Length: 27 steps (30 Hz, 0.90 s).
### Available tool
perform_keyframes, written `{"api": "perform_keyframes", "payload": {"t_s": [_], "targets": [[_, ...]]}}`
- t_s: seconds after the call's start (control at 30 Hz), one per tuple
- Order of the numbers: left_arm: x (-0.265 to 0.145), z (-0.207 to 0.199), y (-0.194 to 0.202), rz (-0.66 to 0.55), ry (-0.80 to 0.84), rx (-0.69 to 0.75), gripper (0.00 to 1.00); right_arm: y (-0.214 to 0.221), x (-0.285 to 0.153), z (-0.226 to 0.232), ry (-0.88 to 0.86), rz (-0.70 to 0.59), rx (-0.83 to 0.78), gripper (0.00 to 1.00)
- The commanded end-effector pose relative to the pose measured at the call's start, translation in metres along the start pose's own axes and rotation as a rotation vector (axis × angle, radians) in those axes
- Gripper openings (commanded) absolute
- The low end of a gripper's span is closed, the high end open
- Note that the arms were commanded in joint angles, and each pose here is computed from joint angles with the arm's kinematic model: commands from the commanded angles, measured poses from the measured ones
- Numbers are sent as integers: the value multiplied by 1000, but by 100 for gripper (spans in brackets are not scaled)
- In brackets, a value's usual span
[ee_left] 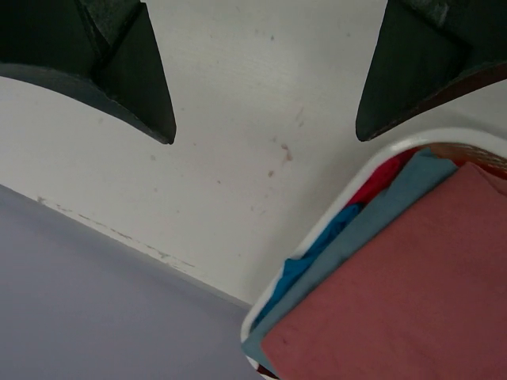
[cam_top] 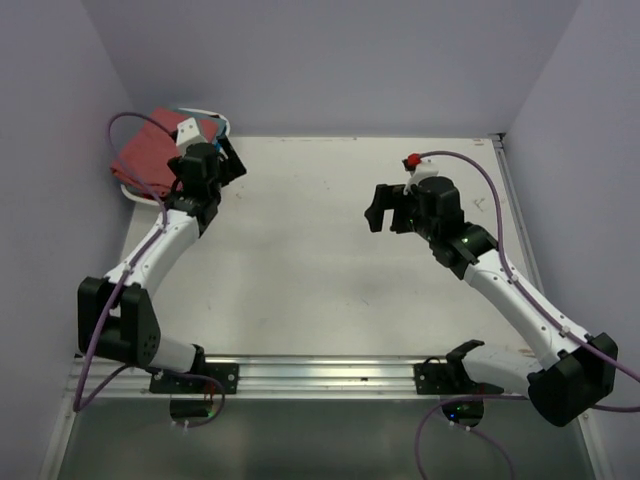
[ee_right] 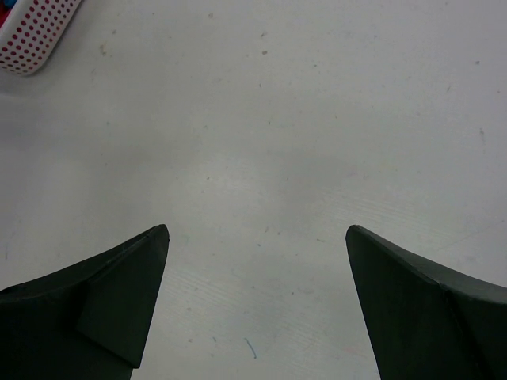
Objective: Fold and stack the t-shirts
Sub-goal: Grab crumpled tshirt from bin with the left arm
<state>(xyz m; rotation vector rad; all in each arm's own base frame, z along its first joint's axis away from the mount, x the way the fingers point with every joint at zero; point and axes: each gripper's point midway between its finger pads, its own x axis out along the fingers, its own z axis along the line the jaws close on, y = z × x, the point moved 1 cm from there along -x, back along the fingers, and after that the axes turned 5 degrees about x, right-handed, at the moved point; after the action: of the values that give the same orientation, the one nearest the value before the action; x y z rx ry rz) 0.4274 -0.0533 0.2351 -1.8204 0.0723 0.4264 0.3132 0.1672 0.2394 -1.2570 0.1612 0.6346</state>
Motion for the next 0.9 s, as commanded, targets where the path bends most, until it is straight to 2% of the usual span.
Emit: {"api": "perform_keyframes", "payload": {"t_s": [0.0,0.03,0.13,0.17,0.2,0.23,0.3,0.37,0.4,0.47,0.5,0.53,0.6,0.87], "targets": [[45,43,-26,-35,-219,-6,100,1,2,11,-64,-1,13,99],[53,43,-48,-67,-248,-2,100,4,1,11,-65,4,11,99],[85,60,-41,-15,-334,50,100,7,-2,9,-64,10,3,99],[91,59,-58,-45,-338,37,100,9,-3,8,-62,10,4,99],[103,67,-50,-19,-360,55,99,10,-4,7,-61,8,1,99],[108,64,-66,-47,-360,48,97,11,-5,6,-56,12,1,99],[124,72,-55,-1,-395,85,95,11,-8,4,-45,11,-2,99],[132,74,-70,-16,-435,86,92,12,-12,1,-34,8,-6,99],[142,85,-54,32,-476,108,91,12,-12,0,-29,5,-6,99],[150,88,-62,33,-487,97,88,14,-14,-2,-23,8,-7,99],[158,101,-46,85,-516,111,88,14,-16,-2,-24,5,-7,99],[161,103,-52,81,-521,104,87,15,-17,-3,-23,4,-7,99],[169,118,-35,137,-553,120,86,15,-18,-5,-12,3,-5,99],[173,145,0,229,-575,104,74,16,-18,-8,4,9,0,99]]}}
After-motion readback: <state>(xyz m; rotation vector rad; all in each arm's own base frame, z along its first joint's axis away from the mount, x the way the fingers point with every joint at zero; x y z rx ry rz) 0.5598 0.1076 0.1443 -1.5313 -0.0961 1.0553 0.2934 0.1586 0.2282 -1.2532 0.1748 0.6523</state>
